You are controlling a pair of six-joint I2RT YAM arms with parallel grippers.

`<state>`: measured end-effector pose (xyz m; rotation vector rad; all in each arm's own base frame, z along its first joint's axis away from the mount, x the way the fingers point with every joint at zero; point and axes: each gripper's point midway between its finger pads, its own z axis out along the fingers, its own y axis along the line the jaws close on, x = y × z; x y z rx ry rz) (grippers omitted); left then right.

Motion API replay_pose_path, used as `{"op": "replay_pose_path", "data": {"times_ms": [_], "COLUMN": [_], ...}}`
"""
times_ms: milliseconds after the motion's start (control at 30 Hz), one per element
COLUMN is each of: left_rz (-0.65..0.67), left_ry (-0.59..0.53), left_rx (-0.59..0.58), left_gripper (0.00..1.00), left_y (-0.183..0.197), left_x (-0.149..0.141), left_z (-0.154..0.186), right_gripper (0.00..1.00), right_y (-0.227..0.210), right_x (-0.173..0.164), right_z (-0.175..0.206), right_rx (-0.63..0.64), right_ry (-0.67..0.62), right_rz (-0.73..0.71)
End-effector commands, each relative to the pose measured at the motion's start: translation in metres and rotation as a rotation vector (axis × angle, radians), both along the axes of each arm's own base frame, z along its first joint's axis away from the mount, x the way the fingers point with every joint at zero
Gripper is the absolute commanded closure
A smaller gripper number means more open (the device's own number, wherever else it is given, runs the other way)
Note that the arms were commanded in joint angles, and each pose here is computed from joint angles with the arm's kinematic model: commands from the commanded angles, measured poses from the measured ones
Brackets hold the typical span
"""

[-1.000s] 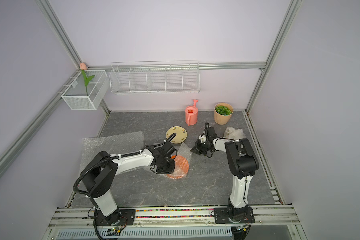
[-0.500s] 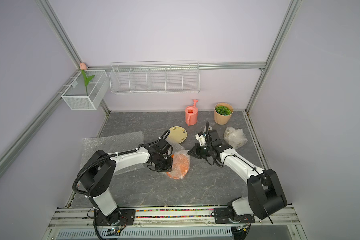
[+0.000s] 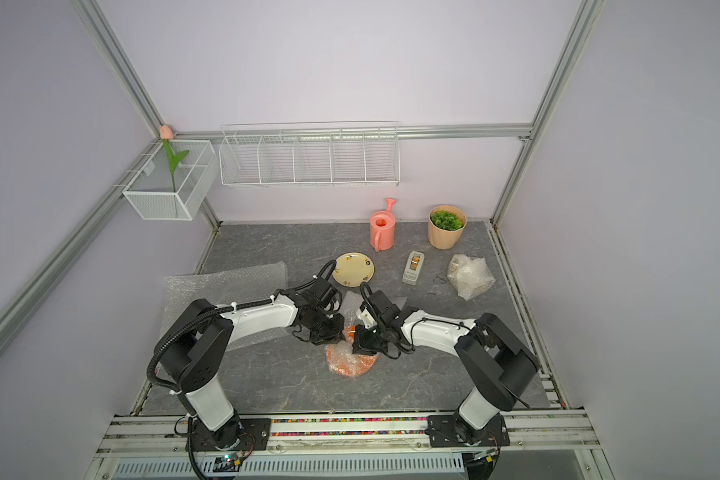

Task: Wrap dinner plates in bubble wrap
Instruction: Wrap the plate in the bubble wrap.

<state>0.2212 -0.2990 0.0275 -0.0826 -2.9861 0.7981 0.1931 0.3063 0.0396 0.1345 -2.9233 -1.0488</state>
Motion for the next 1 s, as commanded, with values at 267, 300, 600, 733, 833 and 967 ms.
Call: {"op": "replay_pose_path", "data": {"times_ms": [267, 300, 600, 733, 833, 967], "left_rz": [-0.018, -0.017, -0.027, -0.085, -0.113, -0.095], "left_ry": [-0.020, -0.037, -0.110, -0.061, -0.038, -0.025], "left_rx": [0.050, 0.049, 0.016, -0.086, -0.081, -0.127], "left_gripper": [1.00, 1.00, 0.88, 0.87, 0.87, 0.87], "left_y": [0.013, 0.013, 0.024, 0.011, -0.001, -0.024], "left_x": [-0.005, -0.003, -0.011, -0.033, -0.041, -0.033], "left_z": [0.005, 0.014, 0.068, 0.072, 0.061, 0.047], "right_gripper": [0.93, 0.93, 0.93, 0.93, 0.93, 0.93], "right_y": [-0.008, -0.008, -0.010, -0.009, -0.007, -0.005], "right_x": [0.027, 0.025, 0.018, 0.017, 0.019, 0.018], "right_z": [-0.039, -0.041, -0.049, -0.050, -0.050, -0.049], "right_rx": [-0.151, -0.150, -0.144, -0.141, -0.136, -0.130], "right_ry": [-0.001, 0.006, 0.045, 0.052, 0.053, 0.053], "right_rz": [-0.153, -0.157, -0.165, -0.165, -0.163, -0.160]}}
